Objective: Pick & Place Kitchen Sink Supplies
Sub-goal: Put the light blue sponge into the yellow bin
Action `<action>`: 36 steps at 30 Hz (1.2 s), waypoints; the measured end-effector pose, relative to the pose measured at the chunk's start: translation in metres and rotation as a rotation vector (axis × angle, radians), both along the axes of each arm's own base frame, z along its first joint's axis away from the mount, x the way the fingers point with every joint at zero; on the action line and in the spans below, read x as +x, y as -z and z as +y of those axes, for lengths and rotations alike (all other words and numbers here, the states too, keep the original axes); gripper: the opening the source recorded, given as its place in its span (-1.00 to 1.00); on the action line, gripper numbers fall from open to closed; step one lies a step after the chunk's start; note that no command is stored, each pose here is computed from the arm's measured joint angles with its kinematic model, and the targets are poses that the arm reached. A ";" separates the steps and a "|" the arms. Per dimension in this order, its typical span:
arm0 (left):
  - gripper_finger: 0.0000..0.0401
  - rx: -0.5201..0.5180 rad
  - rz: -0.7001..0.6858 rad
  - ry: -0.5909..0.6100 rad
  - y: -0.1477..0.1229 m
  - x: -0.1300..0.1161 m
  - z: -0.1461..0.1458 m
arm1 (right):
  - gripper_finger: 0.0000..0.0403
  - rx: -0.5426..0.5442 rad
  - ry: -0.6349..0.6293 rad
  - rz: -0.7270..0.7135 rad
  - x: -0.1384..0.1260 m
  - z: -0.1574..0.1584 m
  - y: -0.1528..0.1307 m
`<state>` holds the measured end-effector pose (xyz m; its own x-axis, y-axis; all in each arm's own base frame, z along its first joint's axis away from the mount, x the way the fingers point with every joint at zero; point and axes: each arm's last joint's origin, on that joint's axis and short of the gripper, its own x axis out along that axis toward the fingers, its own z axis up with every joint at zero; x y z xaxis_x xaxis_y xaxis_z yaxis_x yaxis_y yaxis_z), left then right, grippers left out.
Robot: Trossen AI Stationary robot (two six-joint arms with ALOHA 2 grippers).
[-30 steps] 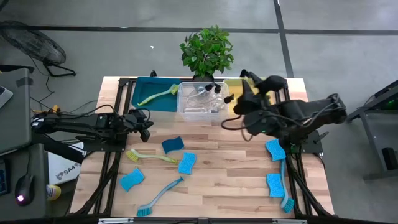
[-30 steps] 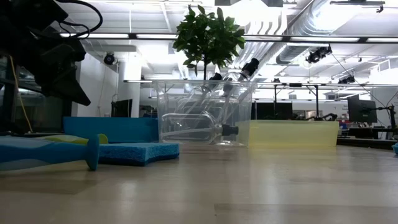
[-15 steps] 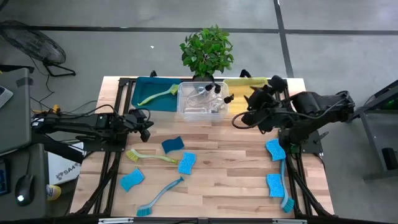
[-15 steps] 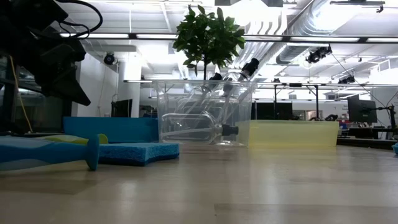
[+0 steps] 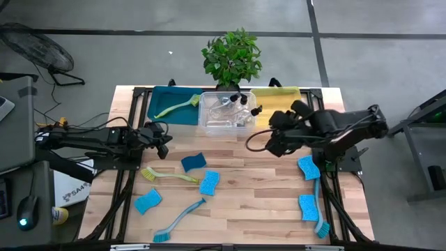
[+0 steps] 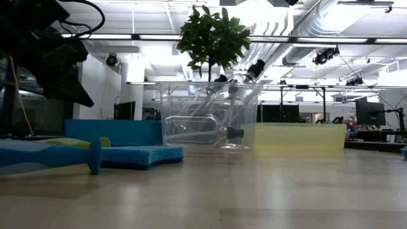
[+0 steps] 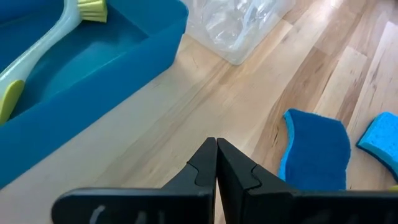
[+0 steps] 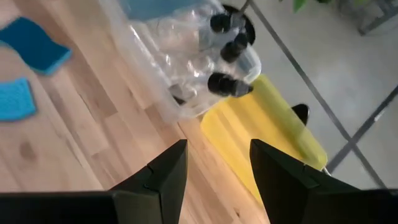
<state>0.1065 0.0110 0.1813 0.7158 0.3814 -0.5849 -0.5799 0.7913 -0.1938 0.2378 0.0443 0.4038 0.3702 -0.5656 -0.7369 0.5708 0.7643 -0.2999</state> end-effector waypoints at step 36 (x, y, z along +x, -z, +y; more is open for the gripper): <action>-1.00 0.217 -0.505 0.330 0.015 0.013 -0.006 | -0.17 0.094 0.223 0.152 -0.011 0.033 0.128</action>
